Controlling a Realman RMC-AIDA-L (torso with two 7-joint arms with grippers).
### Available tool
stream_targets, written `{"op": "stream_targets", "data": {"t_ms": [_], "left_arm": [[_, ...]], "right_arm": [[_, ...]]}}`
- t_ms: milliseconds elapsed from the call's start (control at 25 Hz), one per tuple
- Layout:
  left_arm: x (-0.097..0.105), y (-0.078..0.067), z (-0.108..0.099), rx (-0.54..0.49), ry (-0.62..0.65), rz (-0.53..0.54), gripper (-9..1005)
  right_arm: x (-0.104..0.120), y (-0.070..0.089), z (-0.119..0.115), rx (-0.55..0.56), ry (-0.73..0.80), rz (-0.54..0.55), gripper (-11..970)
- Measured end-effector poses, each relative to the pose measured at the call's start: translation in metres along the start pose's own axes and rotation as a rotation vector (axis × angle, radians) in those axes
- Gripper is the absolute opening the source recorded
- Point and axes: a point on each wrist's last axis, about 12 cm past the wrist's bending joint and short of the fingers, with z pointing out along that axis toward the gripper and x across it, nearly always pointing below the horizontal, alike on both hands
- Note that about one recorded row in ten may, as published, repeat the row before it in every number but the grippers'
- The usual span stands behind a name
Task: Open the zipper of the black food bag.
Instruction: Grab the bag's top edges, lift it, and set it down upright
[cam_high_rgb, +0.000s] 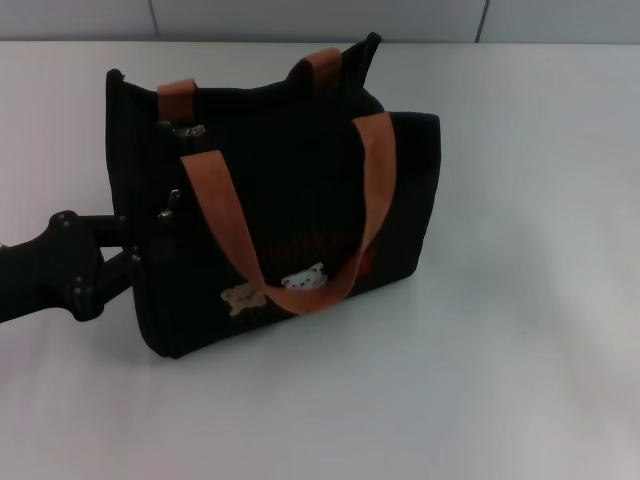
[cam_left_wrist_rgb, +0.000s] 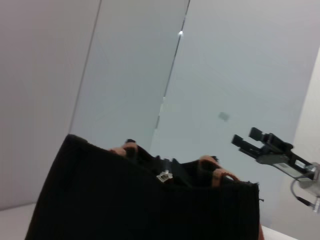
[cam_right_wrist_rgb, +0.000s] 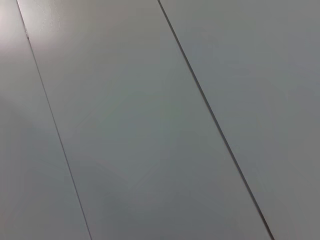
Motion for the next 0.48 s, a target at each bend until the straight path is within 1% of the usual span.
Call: {"op": "stream_targets", "data": {"t_ms": [120, 160, 200, 280, 320, 360, 400, 440, 480], "left_arm": [[-0.003, 0.002, -0.006, -0.053, -0.038, 0.008, 120], [-0.003, 0.002, -0.006, -0.053, -0.038, 0.008, 121], [-0.01, 0.004, -0.013, -0.082, -0.077, 0.01, 121], [-0.019, 0.007, -0.022, -0.099, -0.1, 0.013, 121], [-0.031, 0.011, -0.031, -0.108, -0.113, 0.018, 121], [-0.031, 0.011, -0.031, -0.108, -0.113, 0.018, 121], [-0.042, 0.015, -0.037, -0.112, -0.118, 0.027, 121], [-0.042, 0.015, -0.037, -0.112, -0.118, 0.027, 120], [-0.054, 0.02, -0.042, -0.113, -0.117, 0.038, 120]], "right_arm": [[0.0, 0.0, 0.001, -0.003, -0.001, 0.009, 796], [0.0, 0.0, 0.001, -0.003, -0.001, 0.009, 796], [0.0, 0.0, 0.001, -0.003, -0.001, 0.019, 796], [-0.001, 0.0, 0.001, -0.004, -0.001, 0.022, 796], [-0.001, -0.001, 0.001, -0.005, -0.002, 0.023, 796], [-0.001, -0.001, 0.001, -0.005, -0.002, 0.023, 796], [-0.001, 0.0, 0.001, -0.006, -0.002, 0.023, 796], [-0.001, 0.0, 0.001, -0.007, -0.002, 0.023, 796], [-0.001, 0.0, 0.001, -0.007, -0.002, 0.023, 796]]}}
